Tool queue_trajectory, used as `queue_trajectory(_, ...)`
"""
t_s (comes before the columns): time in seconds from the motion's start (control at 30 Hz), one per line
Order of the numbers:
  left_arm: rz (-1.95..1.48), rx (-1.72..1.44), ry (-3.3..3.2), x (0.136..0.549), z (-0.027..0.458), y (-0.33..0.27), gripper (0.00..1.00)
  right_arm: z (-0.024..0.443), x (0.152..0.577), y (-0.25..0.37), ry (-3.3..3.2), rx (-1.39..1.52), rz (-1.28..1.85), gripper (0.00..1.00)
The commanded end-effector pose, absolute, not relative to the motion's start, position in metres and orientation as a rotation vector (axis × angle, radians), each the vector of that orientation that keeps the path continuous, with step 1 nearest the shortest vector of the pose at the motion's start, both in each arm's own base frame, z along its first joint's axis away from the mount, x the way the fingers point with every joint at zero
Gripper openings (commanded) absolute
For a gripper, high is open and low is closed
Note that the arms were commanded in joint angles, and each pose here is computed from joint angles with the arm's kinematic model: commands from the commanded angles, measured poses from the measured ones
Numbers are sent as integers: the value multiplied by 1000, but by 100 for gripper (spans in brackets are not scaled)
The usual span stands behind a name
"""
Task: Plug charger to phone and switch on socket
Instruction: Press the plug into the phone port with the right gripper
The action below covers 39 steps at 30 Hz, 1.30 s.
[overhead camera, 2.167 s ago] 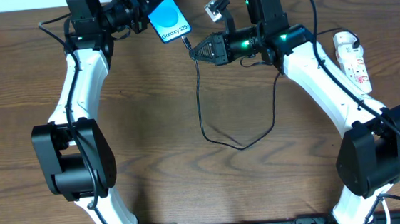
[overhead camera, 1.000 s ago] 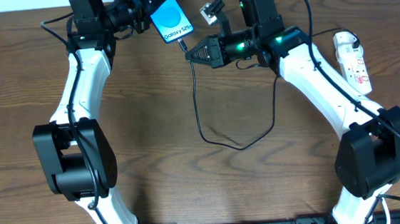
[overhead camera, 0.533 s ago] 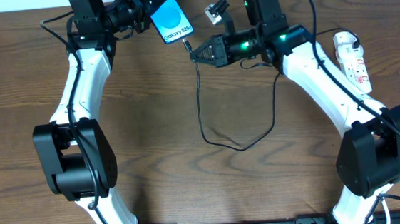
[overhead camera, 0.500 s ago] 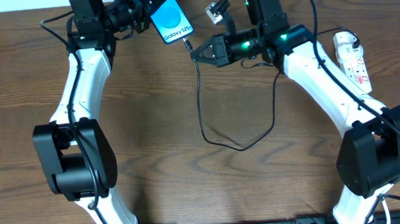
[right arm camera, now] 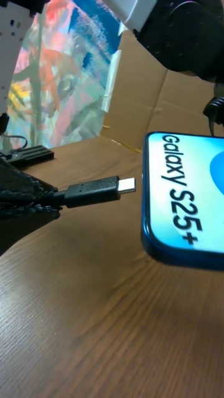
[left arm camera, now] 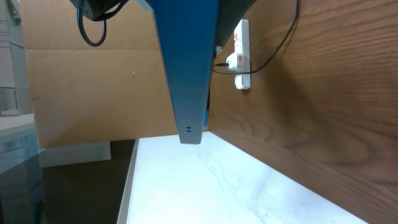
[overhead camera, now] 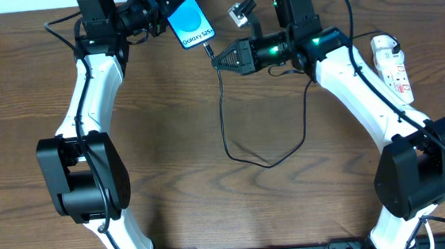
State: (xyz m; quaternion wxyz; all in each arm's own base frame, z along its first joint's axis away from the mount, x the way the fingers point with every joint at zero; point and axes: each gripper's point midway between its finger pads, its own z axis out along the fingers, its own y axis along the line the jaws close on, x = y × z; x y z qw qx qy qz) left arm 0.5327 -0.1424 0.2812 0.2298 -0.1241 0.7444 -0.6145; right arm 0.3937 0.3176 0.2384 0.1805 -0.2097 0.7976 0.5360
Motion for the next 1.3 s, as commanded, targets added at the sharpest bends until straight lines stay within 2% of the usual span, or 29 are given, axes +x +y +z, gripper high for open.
queue_trajectory(0.0,-1691,-282,2031,529,292,-145,8,245,388,320,2228,-629,1528,1)
queue_trajectory(1.27,-1691,-281,2032,529,292,-145,7,244,391,319,2230,-619,1509,1)
